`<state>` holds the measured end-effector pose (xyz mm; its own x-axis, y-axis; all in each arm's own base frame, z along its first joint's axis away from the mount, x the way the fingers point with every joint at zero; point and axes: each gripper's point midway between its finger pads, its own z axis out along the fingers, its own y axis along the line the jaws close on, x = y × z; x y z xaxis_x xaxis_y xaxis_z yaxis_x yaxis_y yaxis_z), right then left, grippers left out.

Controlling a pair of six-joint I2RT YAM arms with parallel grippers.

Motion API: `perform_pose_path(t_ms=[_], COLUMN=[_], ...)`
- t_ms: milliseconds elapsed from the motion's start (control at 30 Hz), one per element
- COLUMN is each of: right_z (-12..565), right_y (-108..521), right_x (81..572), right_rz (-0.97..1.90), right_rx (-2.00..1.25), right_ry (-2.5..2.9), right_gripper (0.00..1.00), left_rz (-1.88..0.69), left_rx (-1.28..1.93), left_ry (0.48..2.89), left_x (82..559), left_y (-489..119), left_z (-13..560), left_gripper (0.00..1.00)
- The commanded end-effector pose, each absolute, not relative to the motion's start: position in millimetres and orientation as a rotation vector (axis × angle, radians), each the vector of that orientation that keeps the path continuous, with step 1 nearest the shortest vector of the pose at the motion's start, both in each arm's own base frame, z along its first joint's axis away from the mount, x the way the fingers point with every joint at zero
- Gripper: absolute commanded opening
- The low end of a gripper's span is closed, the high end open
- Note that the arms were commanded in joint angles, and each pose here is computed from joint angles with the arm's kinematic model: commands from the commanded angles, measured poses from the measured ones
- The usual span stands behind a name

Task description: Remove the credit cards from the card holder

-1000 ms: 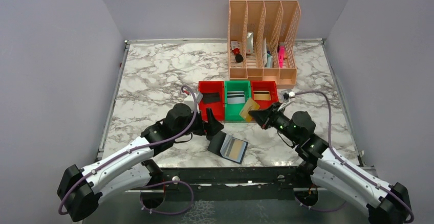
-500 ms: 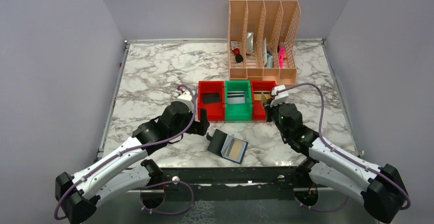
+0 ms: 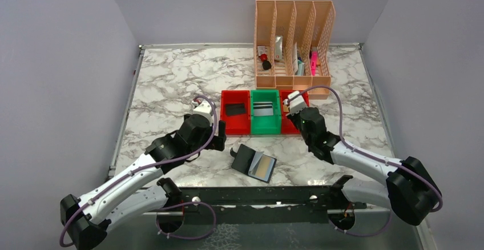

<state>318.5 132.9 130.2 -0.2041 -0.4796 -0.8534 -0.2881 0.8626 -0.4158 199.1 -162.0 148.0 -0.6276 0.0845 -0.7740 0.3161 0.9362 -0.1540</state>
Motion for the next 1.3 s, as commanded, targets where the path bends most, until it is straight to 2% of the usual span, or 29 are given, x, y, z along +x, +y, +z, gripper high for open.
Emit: perform_pose_path(t_ms=[0, 667, 1100, 1267], right_z=[142.8, 116.3, 78.6, 74.1], right_y=[140.0, 136.3, 133.6, 136.3], right_x=[335.0, 394.5, 404.4, 401.6], right_rz=[-0.209, -0.338, -0.384, -0.355], right_rx=[-0.653, -0.826, -0.928, -0.939], right_ry=[1.743, 1.732, 1.767, 1.779], right_gripper=[0.01, 0.01, 0.02, 0.10], left_rz=[-0.345, -0.352, -0.346, -0.354], left_rx=[0.225, 0.240, 0.237, 0.226], left_ry=[2.176, 2.207, 2.205, 2.186], left_x=[202.9, 201.1, 201.4, 201.5], left_y=[-153.9, -157.8, -156.6, -155.1], left_z=[165.4, 157.8, 157.7, 162.4], left_gripper=[0.99, 0.99, 0.99, 0.99])
